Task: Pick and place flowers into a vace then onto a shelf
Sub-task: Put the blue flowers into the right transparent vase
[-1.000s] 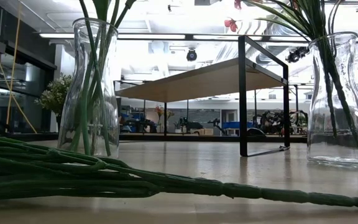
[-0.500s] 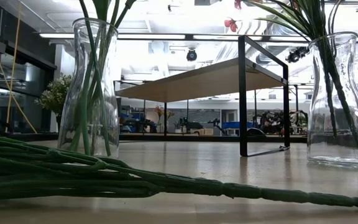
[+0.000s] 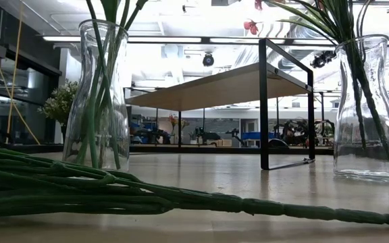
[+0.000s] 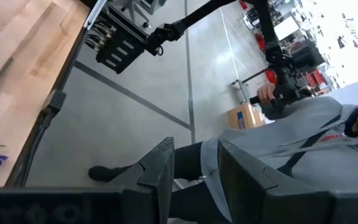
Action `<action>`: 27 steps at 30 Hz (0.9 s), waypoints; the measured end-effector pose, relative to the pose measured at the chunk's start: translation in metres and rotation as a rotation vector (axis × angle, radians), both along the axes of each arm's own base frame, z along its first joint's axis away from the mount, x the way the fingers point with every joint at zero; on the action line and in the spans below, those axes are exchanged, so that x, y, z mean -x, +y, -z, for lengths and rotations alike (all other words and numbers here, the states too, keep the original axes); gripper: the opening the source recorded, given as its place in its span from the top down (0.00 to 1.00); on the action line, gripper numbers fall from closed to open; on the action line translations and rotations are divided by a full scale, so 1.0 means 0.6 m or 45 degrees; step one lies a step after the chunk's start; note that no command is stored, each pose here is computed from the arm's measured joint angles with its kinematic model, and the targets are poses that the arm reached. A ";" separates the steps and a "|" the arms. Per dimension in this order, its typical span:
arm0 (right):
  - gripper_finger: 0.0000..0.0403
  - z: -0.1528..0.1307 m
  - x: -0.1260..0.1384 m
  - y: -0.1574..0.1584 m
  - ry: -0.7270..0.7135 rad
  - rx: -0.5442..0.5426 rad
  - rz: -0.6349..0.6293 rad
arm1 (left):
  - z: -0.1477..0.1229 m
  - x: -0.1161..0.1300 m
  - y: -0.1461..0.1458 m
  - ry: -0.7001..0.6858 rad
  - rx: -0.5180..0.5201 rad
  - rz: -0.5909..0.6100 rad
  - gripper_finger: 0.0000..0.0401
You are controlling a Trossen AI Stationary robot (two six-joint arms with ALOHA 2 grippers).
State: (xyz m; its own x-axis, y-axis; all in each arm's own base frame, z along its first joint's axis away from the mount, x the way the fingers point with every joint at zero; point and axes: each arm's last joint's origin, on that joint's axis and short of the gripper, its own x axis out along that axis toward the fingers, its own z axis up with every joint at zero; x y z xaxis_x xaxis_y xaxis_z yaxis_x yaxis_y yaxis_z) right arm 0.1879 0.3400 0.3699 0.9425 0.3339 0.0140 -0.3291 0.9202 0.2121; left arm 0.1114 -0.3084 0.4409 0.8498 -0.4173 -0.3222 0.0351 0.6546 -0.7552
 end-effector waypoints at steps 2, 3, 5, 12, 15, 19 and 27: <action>0.79 0.011 -0.010 0.002 0.028 -0.008 0.016 | 0.001 0.000 0.000 0.007 -0.008 0.009 0.61; 0.79 0.017 -0.015 0.003 0.046 -0.008 0.025 | 0.002 0.000 0.000 0.011 -0.013 0.014 0.61; 0.79 0.031 -0.027 0.004 0.088 -0.002 0.041 | 0.003 0.001 0.000 0.020 -0.020 0.026 0.61; 0.79 0.055 -0.052 -0.007 0.238 -0.034 -0.007 | 0.003 0.002 -0.001 0.033 -0.017 0.052 0.61; 0.79 0.065 -0.058 -0.012 0.310 -0.023 -0.020 | 0.004 0.002 -0.001 0.035 -0.017 0.054 0.61; 0.79 0.078 -0.065 -0.020 0.414 -0.026 -0.031 | 0.004 0.002 -0.001 0.040 -0.017 0.065 0.61; 0.79 0.113 -0.079 -0.011 0.493 0.013 -0.026 | 0.004 0.002 0.000 0.042 -0.022 0.066 0.61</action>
